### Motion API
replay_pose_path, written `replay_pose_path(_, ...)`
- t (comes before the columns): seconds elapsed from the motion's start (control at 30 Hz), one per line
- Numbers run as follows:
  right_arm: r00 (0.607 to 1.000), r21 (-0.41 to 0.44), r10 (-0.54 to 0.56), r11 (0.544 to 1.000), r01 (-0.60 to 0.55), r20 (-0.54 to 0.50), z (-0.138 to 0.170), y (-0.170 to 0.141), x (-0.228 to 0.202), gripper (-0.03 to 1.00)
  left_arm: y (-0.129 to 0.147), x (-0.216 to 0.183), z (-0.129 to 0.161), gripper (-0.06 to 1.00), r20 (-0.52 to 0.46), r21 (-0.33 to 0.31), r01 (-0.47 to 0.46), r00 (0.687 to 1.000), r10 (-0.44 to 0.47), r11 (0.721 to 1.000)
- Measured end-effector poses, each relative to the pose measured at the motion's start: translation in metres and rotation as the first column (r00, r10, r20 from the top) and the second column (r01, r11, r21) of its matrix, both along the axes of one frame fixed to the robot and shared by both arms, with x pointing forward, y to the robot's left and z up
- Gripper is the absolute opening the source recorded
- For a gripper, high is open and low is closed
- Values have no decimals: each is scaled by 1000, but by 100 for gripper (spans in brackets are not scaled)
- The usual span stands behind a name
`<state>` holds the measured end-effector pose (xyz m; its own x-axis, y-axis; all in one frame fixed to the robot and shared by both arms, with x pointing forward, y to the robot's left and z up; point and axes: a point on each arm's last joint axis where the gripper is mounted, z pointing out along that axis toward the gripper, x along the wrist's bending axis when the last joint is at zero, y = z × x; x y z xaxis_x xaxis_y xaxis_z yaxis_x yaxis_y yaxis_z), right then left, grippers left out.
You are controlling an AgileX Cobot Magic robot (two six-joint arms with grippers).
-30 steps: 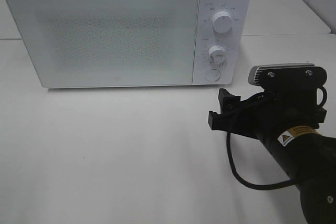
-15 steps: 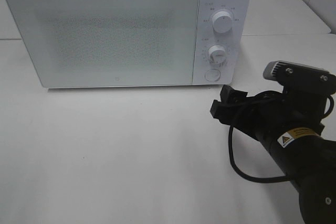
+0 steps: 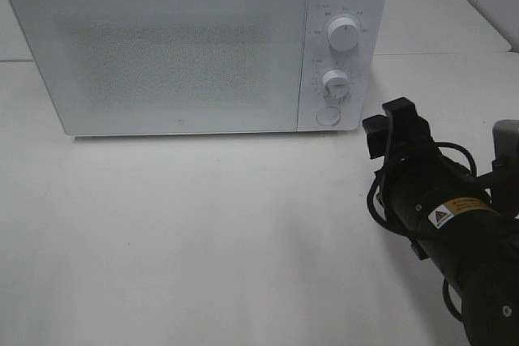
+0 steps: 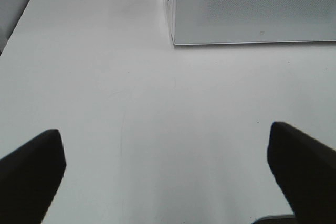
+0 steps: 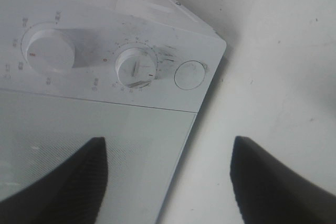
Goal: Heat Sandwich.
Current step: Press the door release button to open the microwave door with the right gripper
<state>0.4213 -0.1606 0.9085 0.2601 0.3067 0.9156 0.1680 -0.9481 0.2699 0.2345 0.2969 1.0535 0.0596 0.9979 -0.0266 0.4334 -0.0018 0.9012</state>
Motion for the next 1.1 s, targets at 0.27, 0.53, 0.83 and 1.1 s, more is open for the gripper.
replay_pose_path(0.27,996,278,-84,956,91,-37,0,0,0,25,0,0,0,99,0,0,0,1000,0,1000)
replay_pose_path(0.53,995,326,-86,940,99,-56,-1,1,0,1,0,0,0,99,0,0,0,1000,0,1000)
replay_pose_path(0.83,992,337,-105,933,123,-71,-2,-3,3,1,0,0,0,99,0,0,0,1000,0,1000)
replay_pose_path(1.1,982,340,-94,929,145,-162,-6,-5,21,1,0,0,0,99,0,0,0,1000,0,1000)
